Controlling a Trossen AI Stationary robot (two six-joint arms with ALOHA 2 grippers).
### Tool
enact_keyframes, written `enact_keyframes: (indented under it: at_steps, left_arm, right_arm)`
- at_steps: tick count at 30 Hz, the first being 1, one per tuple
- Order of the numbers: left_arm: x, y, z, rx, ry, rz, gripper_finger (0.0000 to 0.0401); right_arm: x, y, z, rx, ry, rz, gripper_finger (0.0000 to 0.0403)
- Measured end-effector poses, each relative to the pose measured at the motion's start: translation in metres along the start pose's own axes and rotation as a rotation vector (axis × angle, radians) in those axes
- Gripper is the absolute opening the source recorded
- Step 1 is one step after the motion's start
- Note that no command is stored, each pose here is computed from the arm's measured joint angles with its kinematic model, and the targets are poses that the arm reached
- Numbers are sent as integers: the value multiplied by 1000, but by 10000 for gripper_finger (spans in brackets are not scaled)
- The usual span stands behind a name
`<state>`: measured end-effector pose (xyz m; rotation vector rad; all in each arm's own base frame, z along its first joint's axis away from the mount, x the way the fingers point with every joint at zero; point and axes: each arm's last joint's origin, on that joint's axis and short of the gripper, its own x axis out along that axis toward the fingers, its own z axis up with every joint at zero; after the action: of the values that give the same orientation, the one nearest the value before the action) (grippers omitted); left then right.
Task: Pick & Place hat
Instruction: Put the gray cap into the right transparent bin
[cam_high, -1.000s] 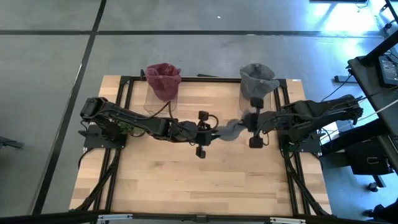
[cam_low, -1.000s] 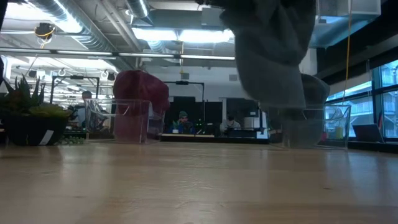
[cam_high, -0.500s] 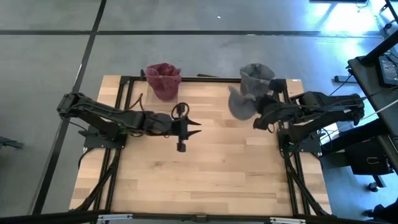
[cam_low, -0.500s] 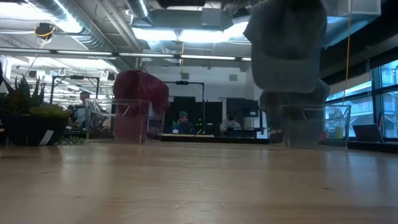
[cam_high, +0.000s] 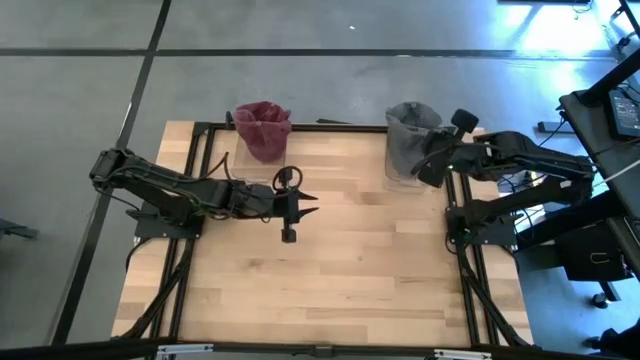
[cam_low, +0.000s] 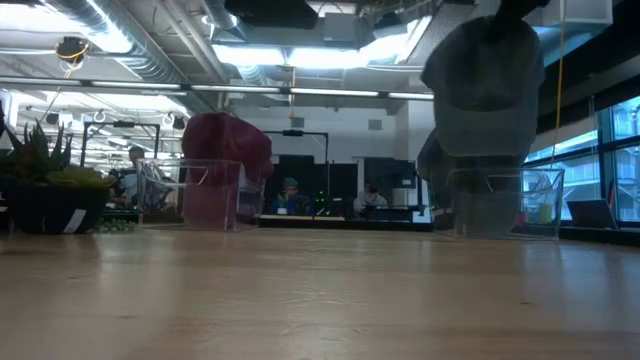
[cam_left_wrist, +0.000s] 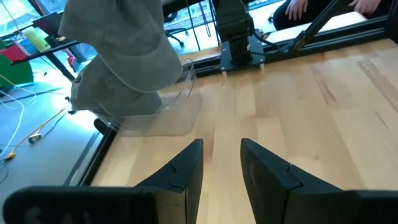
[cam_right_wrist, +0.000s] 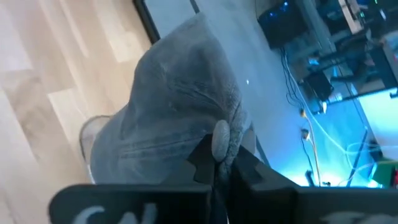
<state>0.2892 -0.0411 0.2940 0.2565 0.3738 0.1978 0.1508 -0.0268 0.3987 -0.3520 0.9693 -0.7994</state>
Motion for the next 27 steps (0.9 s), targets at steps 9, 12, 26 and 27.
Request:
enact_keyframes:
  at_steps: [9, 12, 26, 27]
  left_arm:
    - [0, 0, 0, 0, 3, -1, 106]
    - [0, 0, 0, -8, 3, -1, 104]
    - [0, -1, 0, -9, 2, -9, 103]
    - [0, -1, 0, -9, 2, -9, 103]
  right_arm:
    - [28, 13, -33, -40, -46, -48, 13]
    - [41, 21, -41, -92, -65, -69, 13]
    - [87, 39, -67, -141, 23, -130, 13]
    - [90, 40, -68, -140, 32, -133, 13]
